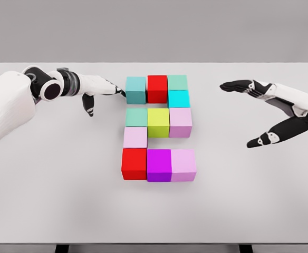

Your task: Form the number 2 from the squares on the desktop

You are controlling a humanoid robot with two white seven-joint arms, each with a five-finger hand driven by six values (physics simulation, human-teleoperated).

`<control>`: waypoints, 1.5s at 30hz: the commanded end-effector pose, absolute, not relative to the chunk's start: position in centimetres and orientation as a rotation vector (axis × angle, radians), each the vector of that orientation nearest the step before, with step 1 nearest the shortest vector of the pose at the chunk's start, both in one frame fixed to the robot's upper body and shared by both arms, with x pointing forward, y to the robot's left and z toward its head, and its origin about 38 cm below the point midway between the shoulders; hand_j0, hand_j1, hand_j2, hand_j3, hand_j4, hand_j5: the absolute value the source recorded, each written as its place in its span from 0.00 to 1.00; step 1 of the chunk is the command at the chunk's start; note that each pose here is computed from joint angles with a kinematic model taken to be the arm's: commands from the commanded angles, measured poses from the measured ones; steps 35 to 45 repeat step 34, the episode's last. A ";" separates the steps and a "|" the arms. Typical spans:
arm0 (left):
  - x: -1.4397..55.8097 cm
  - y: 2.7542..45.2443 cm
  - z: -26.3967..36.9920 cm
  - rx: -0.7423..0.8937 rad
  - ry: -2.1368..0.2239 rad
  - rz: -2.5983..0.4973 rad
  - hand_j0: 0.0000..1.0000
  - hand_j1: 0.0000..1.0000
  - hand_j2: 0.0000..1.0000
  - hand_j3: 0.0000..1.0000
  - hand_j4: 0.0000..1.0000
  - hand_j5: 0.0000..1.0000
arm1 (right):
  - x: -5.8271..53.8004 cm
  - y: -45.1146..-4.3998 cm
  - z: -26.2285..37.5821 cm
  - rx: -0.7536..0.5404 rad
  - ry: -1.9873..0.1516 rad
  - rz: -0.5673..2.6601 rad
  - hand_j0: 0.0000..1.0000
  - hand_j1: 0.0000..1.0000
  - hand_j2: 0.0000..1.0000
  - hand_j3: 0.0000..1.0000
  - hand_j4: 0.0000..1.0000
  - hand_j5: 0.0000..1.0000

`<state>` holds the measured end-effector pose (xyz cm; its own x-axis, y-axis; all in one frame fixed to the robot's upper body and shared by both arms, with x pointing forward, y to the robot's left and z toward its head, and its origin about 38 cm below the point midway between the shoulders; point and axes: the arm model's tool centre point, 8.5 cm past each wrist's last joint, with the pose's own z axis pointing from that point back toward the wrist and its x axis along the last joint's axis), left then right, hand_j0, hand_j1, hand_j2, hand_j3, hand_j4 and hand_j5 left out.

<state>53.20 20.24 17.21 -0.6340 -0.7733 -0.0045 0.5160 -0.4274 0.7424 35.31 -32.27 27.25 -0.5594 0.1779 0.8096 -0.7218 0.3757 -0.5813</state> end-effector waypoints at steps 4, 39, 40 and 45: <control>53.2 19.8 17.2 0.441 -0.939 -2.102 1.00 1.00 1.00 1.00 1.00 1.00 | 35.3 -31.9 27.4 0.490 -1.781 1.306 1.00 1.00 1.00 1.00 1.00 1.00; 41.6 40.2 23.8 -0.081 -1.507 -1.476 1.00 1.00 1.00 1.00 1.00 1.00 | 35.9 -31.1 27.3 0.507 -1.774 1.267 1.00 1.00 1.00 1.00 1.00 1.00; 41.6 40.2 23.8 -0.081 -1.507 -1.476 1.00 1.00 1.00 1.00 1.00 1.00 | 35.9 -31.1 27.3 0.507 -1.774 1.267 1.00 1.00 1.00 1.00 1.00 1.00; 41.6 40.2 23.8 -0.081 -1.507 -1.476 1.00 1.00 1.00 1.00 1.00 1.00 | 35.9 -31.1 27.3 0.507 -1.774 1.267 1.00 1.00 1.00 1.00 1.00 1.00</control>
